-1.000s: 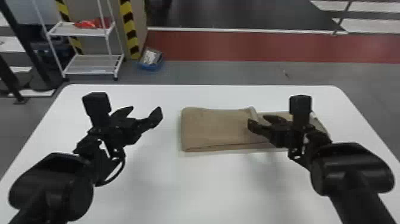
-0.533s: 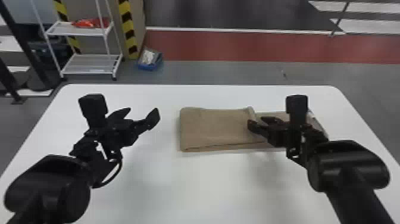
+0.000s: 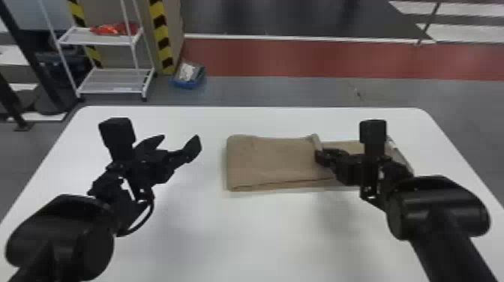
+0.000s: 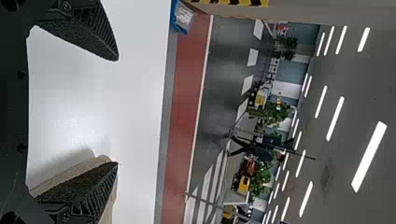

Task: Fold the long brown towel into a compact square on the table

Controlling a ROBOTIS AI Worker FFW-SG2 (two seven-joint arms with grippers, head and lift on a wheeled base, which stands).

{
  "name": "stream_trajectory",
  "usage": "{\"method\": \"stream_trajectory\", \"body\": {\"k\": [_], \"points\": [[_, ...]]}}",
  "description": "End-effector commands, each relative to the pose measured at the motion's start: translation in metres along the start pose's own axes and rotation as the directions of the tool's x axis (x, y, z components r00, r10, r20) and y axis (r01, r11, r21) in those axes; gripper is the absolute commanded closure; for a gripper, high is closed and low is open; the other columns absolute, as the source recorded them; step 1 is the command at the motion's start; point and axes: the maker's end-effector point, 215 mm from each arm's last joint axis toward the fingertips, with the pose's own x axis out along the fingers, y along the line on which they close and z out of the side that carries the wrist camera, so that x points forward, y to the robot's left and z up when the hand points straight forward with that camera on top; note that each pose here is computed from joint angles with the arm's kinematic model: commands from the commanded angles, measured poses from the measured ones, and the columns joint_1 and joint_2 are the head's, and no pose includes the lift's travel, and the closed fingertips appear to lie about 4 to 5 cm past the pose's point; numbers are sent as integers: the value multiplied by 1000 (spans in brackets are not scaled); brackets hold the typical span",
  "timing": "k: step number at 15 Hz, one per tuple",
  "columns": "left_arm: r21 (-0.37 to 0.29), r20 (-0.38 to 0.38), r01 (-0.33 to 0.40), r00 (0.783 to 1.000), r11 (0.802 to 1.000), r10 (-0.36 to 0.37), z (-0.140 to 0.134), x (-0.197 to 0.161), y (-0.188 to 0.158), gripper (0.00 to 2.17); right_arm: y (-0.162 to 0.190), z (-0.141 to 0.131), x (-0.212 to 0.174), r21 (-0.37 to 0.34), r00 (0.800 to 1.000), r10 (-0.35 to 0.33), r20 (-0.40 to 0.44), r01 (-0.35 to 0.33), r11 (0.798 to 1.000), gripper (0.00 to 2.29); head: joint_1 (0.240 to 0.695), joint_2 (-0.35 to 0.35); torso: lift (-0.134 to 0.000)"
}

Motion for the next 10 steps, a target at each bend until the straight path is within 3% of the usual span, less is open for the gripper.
{"method": "stream_trajectory", "body": {"k": [1, 4, 6, 10], "points": [[-1, 0, 0, 1000, 1000, 0, 0, 0, 0, 93, 0, 1, 0, 2, 1000, 3, 4, -3, 1000, 1031, 695, -36, -124], [-1, 1, 0, 1000, 1000, 0, 1, 0, 0, 93, 2, 3, -2, 6, 1000, 11, 12, -11, 1000, 1035, 695, -35, -124], [-1, 1, -1, 1000, 1000, 1, 1, 0, 1, 93, 3, 2, -5, 10, 1000, 14, 17, -14, 1000, 1177, 695, -33, -124], [0, 9, -4, 1000, 1000, 4, 5, -1, 1, 93, 1, 33, -25, 39, 995, 16, 100, -20, 999, 1177, 695, -31, -124]]}}
